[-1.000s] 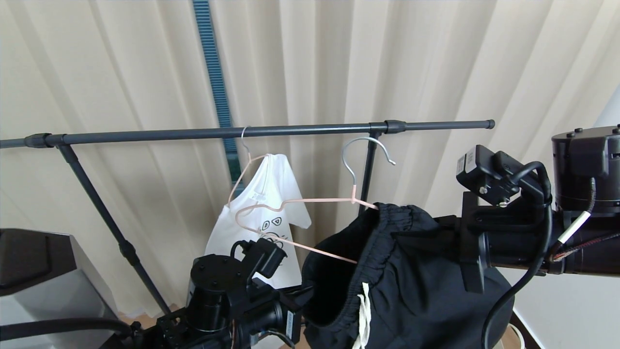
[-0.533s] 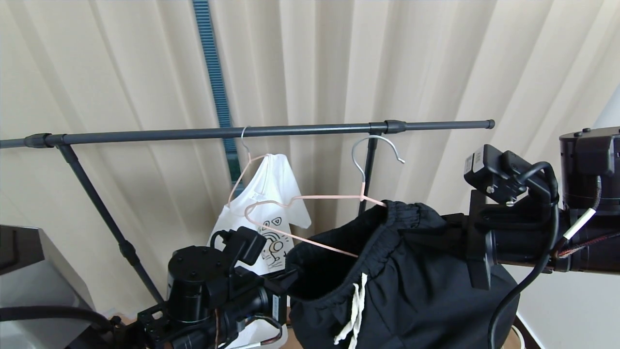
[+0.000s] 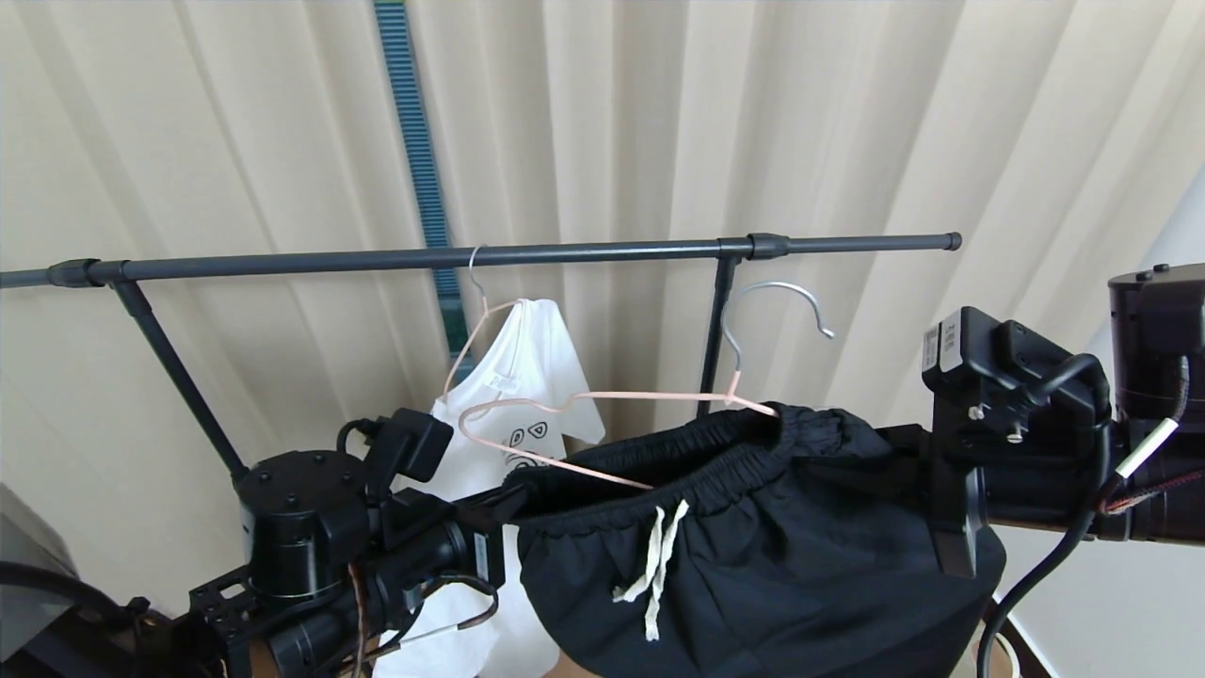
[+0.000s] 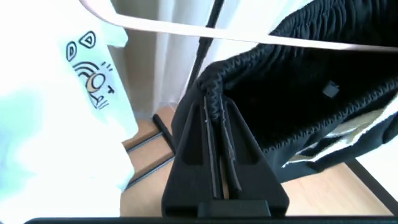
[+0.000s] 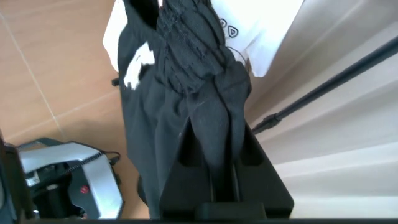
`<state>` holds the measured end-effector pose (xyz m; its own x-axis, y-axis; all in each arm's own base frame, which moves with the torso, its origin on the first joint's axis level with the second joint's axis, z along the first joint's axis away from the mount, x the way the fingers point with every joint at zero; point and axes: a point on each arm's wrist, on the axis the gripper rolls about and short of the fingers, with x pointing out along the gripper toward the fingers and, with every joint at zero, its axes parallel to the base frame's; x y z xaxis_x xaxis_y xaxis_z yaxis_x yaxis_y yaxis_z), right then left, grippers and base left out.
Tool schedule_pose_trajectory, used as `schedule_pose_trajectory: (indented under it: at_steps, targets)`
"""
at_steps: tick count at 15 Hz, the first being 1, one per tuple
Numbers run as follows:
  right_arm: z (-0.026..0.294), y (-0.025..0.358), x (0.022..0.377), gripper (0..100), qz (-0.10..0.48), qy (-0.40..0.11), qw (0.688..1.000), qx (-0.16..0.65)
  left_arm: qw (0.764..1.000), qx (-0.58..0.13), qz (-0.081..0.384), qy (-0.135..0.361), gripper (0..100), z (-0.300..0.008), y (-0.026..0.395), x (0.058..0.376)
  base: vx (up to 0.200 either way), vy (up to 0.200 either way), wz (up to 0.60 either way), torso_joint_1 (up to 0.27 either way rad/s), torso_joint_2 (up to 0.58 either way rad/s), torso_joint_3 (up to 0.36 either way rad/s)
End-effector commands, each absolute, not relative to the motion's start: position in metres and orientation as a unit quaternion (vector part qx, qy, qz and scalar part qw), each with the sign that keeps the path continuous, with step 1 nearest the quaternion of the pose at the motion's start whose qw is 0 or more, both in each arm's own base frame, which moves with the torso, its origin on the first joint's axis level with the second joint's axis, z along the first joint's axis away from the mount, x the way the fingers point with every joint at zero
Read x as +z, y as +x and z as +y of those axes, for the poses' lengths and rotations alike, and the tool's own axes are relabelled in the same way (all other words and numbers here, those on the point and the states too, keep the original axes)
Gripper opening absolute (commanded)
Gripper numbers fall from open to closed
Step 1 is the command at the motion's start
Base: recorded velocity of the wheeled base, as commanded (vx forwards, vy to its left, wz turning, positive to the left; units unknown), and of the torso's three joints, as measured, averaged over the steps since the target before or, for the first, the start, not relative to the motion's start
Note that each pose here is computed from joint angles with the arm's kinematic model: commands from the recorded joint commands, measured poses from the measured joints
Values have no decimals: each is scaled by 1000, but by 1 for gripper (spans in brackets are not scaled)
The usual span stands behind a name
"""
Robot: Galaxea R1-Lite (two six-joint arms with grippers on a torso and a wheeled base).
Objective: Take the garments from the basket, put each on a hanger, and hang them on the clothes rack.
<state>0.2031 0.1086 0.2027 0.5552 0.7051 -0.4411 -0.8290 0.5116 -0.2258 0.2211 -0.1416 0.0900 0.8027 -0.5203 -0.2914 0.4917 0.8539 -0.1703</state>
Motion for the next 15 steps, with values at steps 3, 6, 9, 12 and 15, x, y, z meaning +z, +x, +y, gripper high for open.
schedule_pose_trajectory:
  at_steps: [3, 6, 9, 12, 15]
  targets:
    - [100, 202, 199, 0, 143, -237, 854, 440, 956, -248, 154, -45, 0, -130, 225, 96, 0, 0, 0, 0, 0, 0]
    - [97, 201, 198, 0, 139, -245, 854, 438, 960, -236, 147, -44, 0, -125, 230, 98, 0, 0, 0, 0, 0, 0]
    - [95, 201, 198, 0, 136, -255, 853, 435, 965, -220, 138, -44, 0, -118, 238, 101, 0, 0, 0, 0, 0, 0]
    - [92, 203, 191, 0, 137, -284, 844, 435, 969, -213, 116, -39, 0, -114, 243, 111, 0, 0, 0, 0, 0, 0]
    - [91, 207, 184, 0, 145, -298, 838, 433, 970, -217, 108, -33, 0, -114, 240, 132, 0, 0, 0, 0, 0, 0]
